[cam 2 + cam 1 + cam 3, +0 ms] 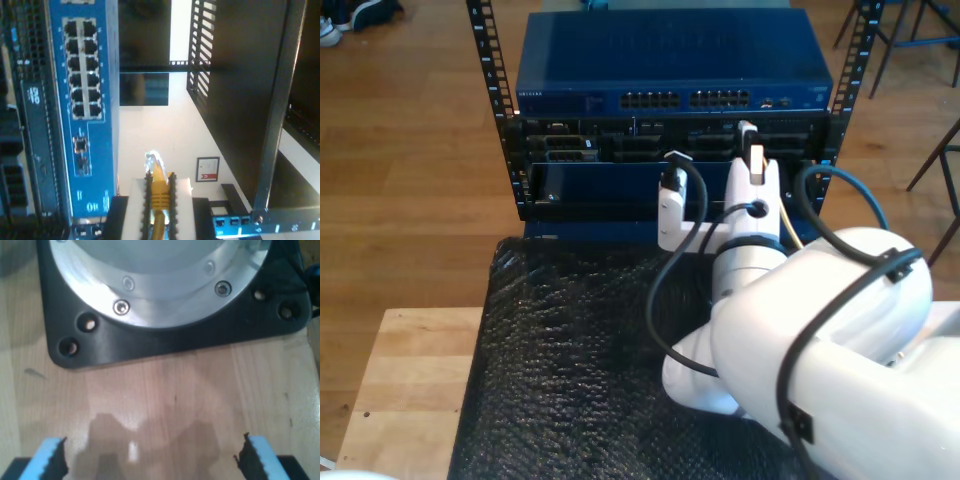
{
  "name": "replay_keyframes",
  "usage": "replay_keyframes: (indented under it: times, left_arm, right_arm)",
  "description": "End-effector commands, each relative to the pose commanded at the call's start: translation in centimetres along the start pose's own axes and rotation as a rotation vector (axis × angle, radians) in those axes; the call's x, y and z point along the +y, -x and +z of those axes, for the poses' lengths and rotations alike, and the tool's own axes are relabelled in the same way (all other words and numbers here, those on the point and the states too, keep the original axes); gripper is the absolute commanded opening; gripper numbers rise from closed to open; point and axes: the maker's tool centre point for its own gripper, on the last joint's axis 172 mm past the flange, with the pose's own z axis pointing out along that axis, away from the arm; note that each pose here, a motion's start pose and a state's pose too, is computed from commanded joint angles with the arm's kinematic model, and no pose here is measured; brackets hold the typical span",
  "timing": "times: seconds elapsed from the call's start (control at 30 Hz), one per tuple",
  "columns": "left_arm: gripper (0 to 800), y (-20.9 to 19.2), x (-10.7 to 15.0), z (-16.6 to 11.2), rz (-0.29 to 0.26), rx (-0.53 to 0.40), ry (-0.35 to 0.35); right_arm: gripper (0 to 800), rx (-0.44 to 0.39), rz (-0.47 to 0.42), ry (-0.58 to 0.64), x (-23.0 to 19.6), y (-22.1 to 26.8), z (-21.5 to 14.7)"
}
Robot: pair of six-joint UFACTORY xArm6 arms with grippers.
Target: Grab the cable and plug it in
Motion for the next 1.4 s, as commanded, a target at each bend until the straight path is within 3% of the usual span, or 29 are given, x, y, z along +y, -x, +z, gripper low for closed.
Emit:
replay_keyframes:
  times: [0.3, 0.53, 1.4]
  left_arm:
    - [800, 0.0, 0.0, 0.0, 0.001, 0.002, 0.001]
    - [800, 0.0, 0.0, 0.0, 0.001, 0.002, 0.001]
    - [800, 0.0, 0.0, 0.0, 0.001, 0.002, 0.001]
  right_arm:
    - [0, -0.006, -0.042, -0.016, -1.8, 1.0, -1.1]
    - [0, -0.039, 0.019, 0.008, -1.1, 2.2, -0.3]
    - [0, -0.086, 0.072, 0.078, -2.9, 1.3, 3.0]
